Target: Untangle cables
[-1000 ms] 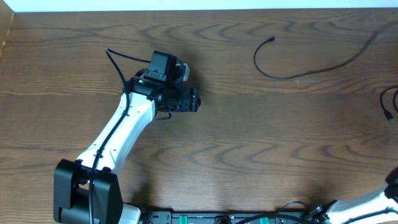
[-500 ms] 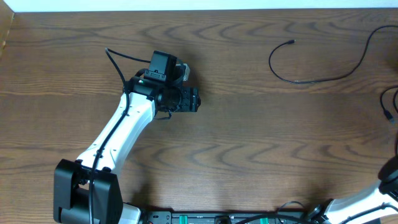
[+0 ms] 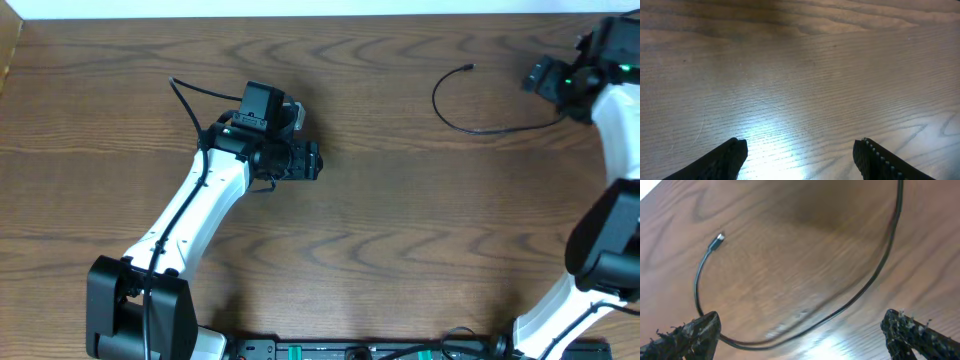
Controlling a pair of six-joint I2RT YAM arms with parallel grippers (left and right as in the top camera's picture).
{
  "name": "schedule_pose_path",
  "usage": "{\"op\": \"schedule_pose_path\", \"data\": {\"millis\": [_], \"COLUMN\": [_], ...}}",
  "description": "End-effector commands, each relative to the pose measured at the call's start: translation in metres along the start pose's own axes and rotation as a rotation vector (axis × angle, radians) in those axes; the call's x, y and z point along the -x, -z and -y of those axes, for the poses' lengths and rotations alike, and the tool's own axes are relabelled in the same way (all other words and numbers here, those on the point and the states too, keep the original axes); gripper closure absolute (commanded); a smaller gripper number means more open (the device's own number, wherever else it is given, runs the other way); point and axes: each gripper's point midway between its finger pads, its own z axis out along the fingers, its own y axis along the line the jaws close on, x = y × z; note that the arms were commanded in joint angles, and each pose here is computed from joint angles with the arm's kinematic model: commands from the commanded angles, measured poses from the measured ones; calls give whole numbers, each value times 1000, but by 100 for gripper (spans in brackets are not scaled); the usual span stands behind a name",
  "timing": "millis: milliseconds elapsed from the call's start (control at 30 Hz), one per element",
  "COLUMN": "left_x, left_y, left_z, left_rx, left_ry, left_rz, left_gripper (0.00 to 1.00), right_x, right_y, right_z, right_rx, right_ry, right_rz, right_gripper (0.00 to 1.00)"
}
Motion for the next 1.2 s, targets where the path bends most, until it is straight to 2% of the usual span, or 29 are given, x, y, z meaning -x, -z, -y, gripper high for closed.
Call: {"op": "schedule_pose_path", "data": {"millis": [0,100,200,300,467,533,667,700,733,867,967,1167], "left_x": [2,1,1,1,1,1,1,1,1,1,1,1], "left_y": [4,4,4,4,4,4,4,4,4,4,4,4], "left_z": [2,1,1,1,1,1,1,1,1,1,1,2], "left_rx": [3,4,4,4,4,4,4,4,4,4,4,4], "left_ry": [-12,-11,-11,-11,-11,-11,-11,-11,-11,-11,-11,-11], "left_rz": [10,6,7,7,7,7,7,7,7,6,6,7], "left_gripper": [27,27,27,26,26,26,26,26,26,27,27,26], "right_x": [-26,-41,-48,-55,-71,-78,-87,-88,-87,-73,-61,-34], "right_y": [-23,-38,-62,-79,-100,-106,-115,-116,-117,-118,-110,-77], "right_z": [7,3,-9,-13,-7,-3,1,2,1,-23,-33,-31], "right_rx": [-130,-164,-148,-148,-184,-201,-218,-220,-215,-65,1,-6], "right_ry": [-503,-611,-588,-577,-570,-569,-568,-568,-564,-448,-448,-451], "right_rz": [-26,-50,-53,-62,-100,-118,-145,-147,-145,-150,-148,-58], "right_gripper": [1,1,1,8,34,39,37,34,25,15,15,20]}}
